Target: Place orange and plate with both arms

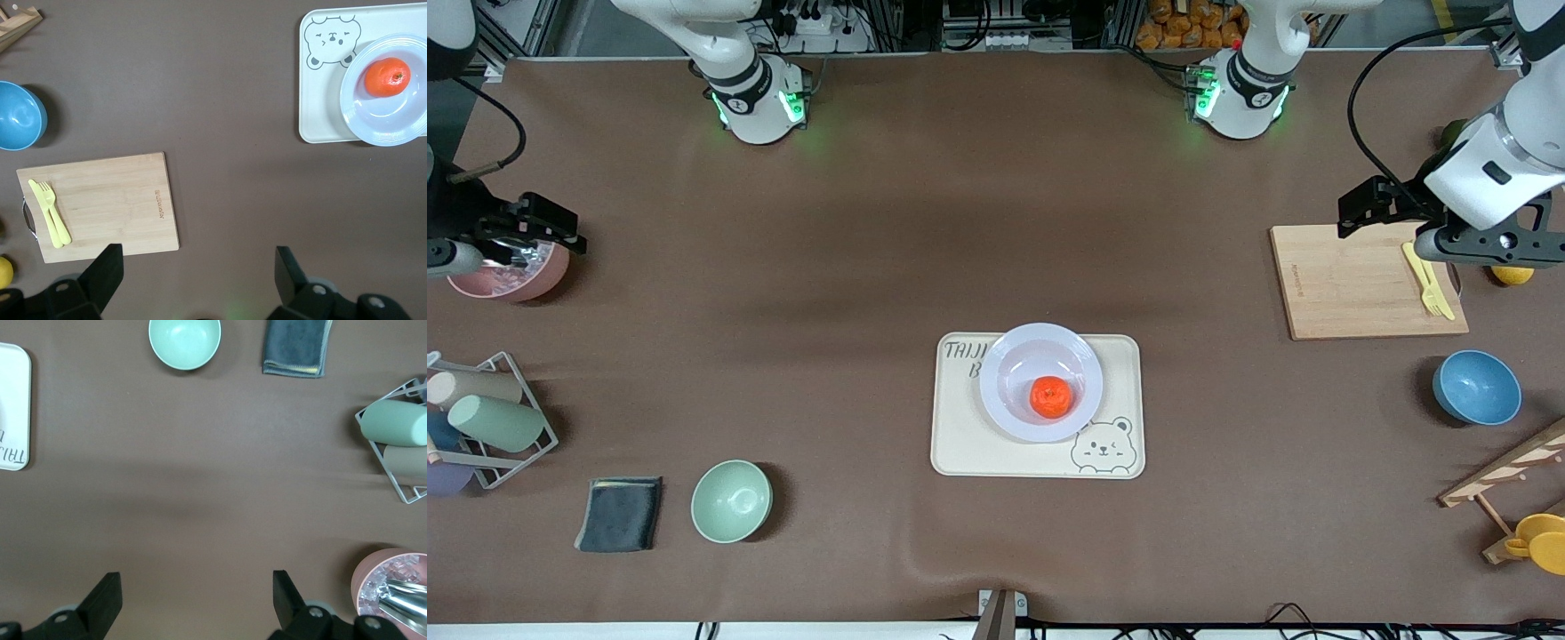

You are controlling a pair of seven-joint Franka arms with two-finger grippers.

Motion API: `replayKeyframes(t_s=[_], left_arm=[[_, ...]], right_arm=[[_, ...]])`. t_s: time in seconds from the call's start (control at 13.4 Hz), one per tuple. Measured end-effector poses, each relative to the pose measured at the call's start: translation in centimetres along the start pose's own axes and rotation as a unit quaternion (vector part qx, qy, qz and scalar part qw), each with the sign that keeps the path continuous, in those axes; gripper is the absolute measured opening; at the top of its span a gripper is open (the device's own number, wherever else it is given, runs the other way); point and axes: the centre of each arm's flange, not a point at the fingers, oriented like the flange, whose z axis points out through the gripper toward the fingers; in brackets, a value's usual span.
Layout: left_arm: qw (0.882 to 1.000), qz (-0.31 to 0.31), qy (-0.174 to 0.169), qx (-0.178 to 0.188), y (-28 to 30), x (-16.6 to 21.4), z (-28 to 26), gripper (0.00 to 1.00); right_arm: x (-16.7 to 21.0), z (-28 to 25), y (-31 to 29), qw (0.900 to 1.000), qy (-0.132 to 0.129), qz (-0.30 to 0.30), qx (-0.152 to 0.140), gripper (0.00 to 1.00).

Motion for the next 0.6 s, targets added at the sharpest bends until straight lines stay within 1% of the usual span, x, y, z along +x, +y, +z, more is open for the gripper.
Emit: replayKeyframes(t_s=[0.3,0.6], left_arm=[[1.000,0.001,0.003,0.003,-0.07,0.07,-0.06,1.00],[0.999,0.011,0.019,0.037,-0.09,0.39,-0.34,1.00]], right_arm=[[-0.24,-0.37,0.58,1.000,0.004,0.006,-0.002,1.00],[-0.24,-0.35,0.55,1.000,0.003,0.006,-0.002,1.00]])
